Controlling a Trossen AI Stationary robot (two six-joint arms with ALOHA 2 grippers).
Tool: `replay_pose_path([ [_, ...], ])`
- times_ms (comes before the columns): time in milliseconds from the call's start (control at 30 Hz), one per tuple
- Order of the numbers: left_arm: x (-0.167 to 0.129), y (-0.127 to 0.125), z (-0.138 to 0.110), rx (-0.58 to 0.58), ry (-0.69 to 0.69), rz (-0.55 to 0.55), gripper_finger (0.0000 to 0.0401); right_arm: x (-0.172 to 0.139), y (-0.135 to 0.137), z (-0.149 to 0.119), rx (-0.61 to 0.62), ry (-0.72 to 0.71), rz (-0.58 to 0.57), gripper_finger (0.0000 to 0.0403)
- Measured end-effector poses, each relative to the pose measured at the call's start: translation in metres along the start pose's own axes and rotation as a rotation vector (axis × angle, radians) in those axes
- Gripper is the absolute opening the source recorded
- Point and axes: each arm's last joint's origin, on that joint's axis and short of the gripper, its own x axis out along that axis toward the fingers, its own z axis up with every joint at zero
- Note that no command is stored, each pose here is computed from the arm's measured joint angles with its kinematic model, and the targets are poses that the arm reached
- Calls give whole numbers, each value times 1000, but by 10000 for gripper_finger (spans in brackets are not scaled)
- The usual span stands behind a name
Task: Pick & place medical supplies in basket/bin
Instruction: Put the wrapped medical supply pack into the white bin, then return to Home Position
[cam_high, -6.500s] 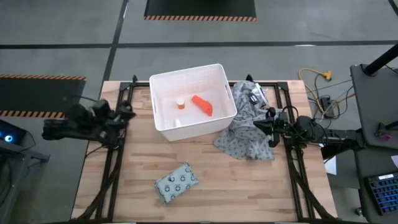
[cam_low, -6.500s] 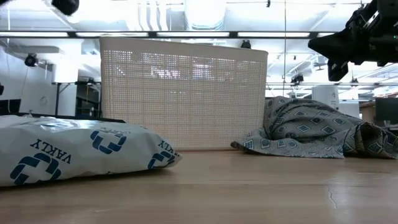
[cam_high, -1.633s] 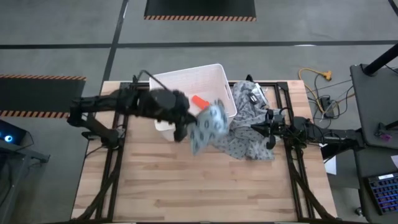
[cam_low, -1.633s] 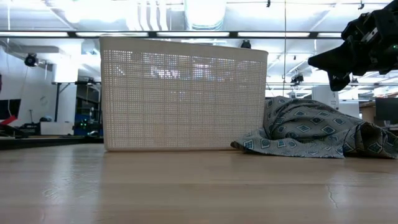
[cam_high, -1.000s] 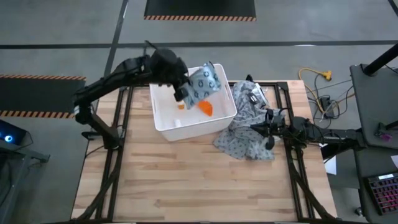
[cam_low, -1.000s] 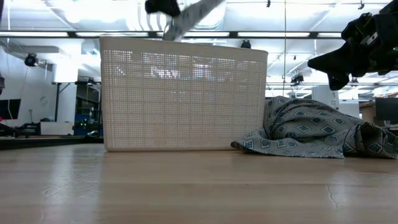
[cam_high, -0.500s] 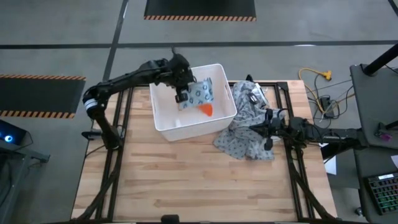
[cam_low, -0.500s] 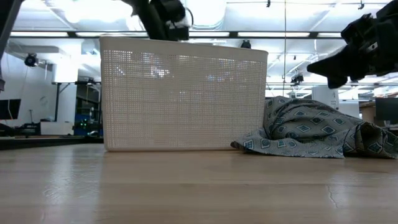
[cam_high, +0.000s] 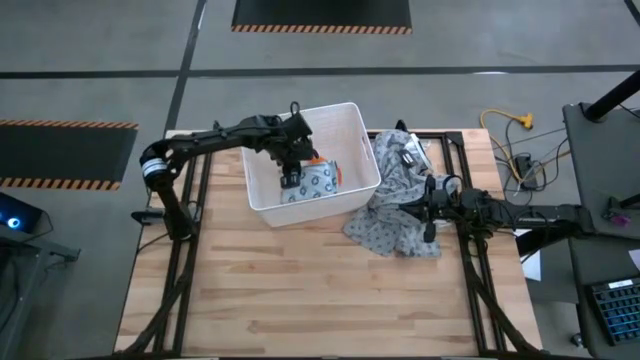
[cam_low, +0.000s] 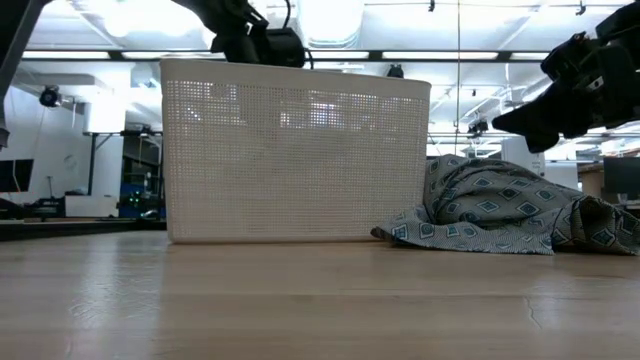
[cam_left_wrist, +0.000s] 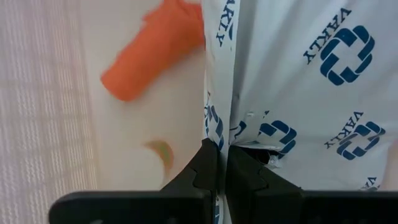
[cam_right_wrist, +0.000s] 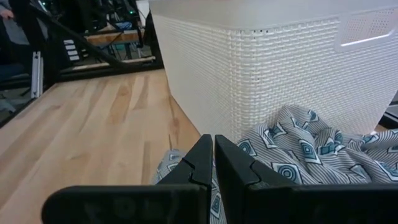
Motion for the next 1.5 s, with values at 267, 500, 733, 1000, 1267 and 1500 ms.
replay_pose_path([
  [267, 4, -3, -7, -34, 49, -48, 28, 0, 0, 0, 0, 0, 0, 11],
  [500, -5, -4, -4, -96, 45, -86, 164, 0, 0, 0, 0, 0, 0, 11],
  [733, -44, 0, 16, -156, -79, -48, 232, 0, 0, 0, 0, 0, 0, 11],
  [1000, -140, -16, 34, -107, -525, -35, 208, 0, 0, 1, 6, -8, 1, 11],
  [1267, -173, -55, -9, -82, -1006, -82, 165, 0, 0, 3, 17, -30, 6, 11],
  [1500, -174, -92, -84, -68, -1315, -142, 122, 0, 0, 3, -32, -31, 6, 11],
])
